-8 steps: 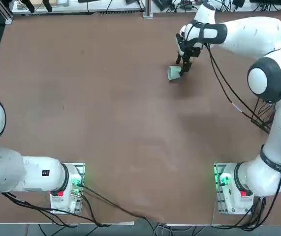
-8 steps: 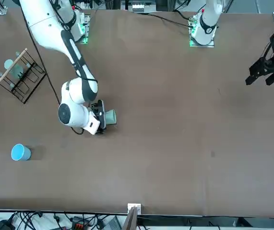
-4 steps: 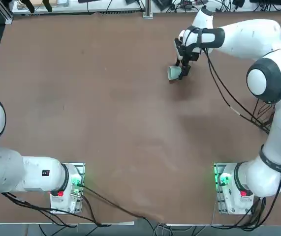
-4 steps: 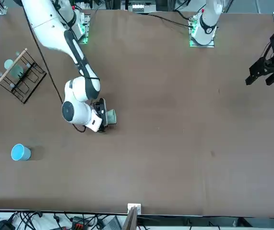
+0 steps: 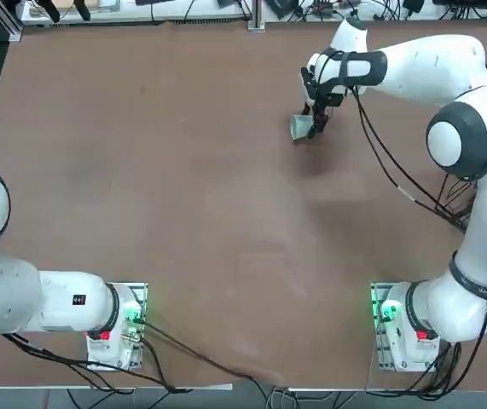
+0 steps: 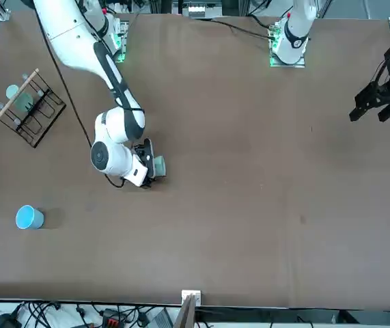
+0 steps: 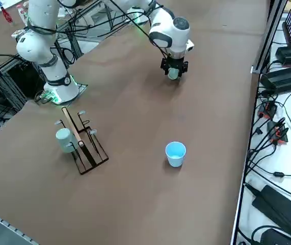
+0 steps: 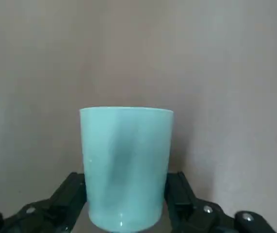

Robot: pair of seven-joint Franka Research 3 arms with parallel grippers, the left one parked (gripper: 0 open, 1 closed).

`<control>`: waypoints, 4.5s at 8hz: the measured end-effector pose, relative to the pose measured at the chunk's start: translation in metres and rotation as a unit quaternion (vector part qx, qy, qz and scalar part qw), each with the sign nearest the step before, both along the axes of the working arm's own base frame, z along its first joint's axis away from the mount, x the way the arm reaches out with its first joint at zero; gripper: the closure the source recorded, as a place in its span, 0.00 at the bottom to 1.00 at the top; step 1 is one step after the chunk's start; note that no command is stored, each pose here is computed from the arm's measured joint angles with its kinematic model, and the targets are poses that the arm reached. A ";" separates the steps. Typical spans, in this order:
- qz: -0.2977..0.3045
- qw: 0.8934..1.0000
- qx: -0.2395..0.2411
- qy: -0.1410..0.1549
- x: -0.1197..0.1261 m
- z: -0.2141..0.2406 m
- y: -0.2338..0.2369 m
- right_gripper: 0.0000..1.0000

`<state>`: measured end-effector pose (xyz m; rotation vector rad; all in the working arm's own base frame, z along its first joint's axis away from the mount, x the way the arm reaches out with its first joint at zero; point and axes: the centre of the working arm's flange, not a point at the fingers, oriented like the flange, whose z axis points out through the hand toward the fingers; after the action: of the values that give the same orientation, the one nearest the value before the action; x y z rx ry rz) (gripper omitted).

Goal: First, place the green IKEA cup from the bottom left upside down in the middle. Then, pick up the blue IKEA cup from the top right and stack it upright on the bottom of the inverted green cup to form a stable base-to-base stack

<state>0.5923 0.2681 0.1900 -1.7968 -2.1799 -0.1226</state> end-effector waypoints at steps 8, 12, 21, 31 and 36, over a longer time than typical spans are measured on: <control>-0.025 0.999 -0.005 -0.031 0.027 0.057 -0.041 0.14; -0.017 0.996 -0.088 0.003 0.047 0.114 -0.118 0.14; -0.229 0.798 -0.550 0.084 -0.008 0.097 -0.150 0.14; -0.306 0.691 -0.652 0.064 -0.040 -0.045 -0.127 0.11; -0.315 0.693 -0.647 0.057 -0.033 -0.040 -0.129 0.00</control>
<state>0.5596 0.1392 0.1503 -2.9743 -1.3328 1.7169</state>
